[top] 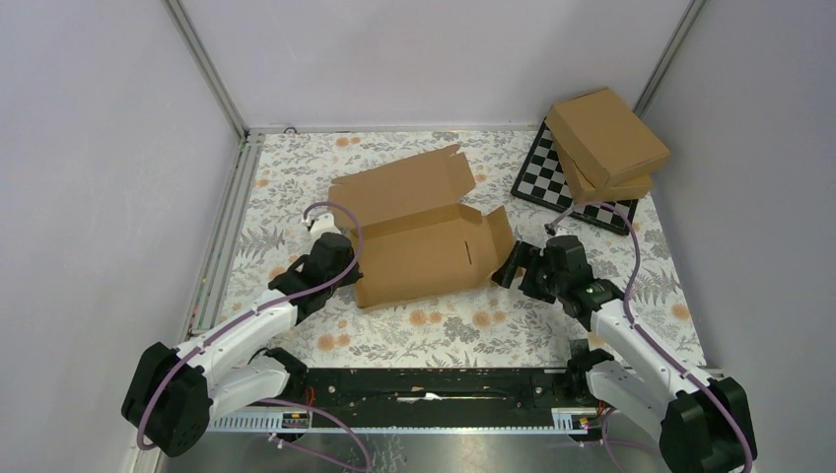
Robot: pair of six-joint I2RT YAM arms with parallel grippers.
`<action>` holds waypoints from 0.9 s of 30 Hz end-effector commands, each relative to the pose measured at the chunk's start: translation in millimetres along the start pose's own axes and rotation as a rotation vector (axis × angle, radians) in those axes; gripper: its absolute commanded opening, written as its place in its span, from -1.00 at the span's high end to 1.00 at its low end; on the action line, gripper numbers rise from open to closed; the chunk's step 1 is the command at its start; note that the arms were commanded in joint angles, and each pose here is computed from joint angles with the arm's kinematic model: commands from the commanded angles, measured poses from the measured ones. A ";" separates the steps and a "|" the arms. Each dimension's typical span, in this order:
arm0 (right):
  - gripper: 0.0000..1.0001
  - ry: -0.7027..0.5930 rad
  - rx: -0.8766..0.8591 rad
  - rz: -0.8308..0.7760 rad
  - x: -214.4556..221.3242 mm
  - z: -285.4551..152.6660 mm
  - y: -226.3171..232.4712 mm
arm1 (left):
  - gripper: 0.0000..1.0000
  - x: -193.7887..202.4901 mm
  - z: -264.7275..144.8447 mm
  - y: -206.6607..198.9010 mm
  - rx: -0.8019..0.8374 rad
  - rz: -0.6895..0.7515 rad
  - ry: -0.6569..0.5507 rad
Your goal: Fold the paper box
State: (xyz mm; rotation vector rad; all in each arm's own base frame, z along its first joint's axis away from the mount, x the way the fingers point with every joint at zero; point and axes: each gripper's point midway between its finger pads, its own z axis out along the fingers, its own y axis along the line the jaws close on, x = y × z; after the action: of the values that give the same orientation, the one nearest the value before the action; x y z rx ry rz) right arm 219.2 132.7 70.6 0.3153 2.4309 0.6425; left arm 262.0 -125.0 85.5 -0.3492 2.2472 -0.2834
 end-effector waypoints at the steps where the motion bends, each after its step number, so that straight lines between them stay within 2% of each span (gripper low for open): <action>1: -0.99 -0.064 -0.122 -0.009 -28.5 -2.2 44.8 | 1.00 -32.8 -6.4 -45.9 0.182 0.014 -0.073; 9: -0.99 -0.043 -0.145 -0.044 -31.8 12.2 68.3 | 1.00 -29.3 -13.3 -68.9 0.327 0.055 -0.062; 14: -0.99 -0.053 -0.156 -0.083 -33.2 10.8 70.4 | 1.00 -26.3 -11.6 -67.7 0.328 0.055 -0.058; 22: -0.99 -0.163 -0.052 -0.190 -52.5 -8.9 50.8 | 1.00 -24.0 -3.4 -51.6 0.231 0.050 -0.051; 27: -0.99 -0.285 0.048 -0.186 -72.4 -28.1 33.4 | 1.00 -21.2 -1.5 -50.0 0.234 0.039 -0.055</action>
State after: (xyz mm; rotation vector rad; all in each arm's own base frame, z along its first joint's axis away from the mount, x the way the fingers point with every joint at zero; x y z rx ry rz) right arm 250.9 150.1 116.7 0.1495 2.2779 0.5786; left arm 268.3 -156.9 96.2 -0.1628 2.2292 -0.4472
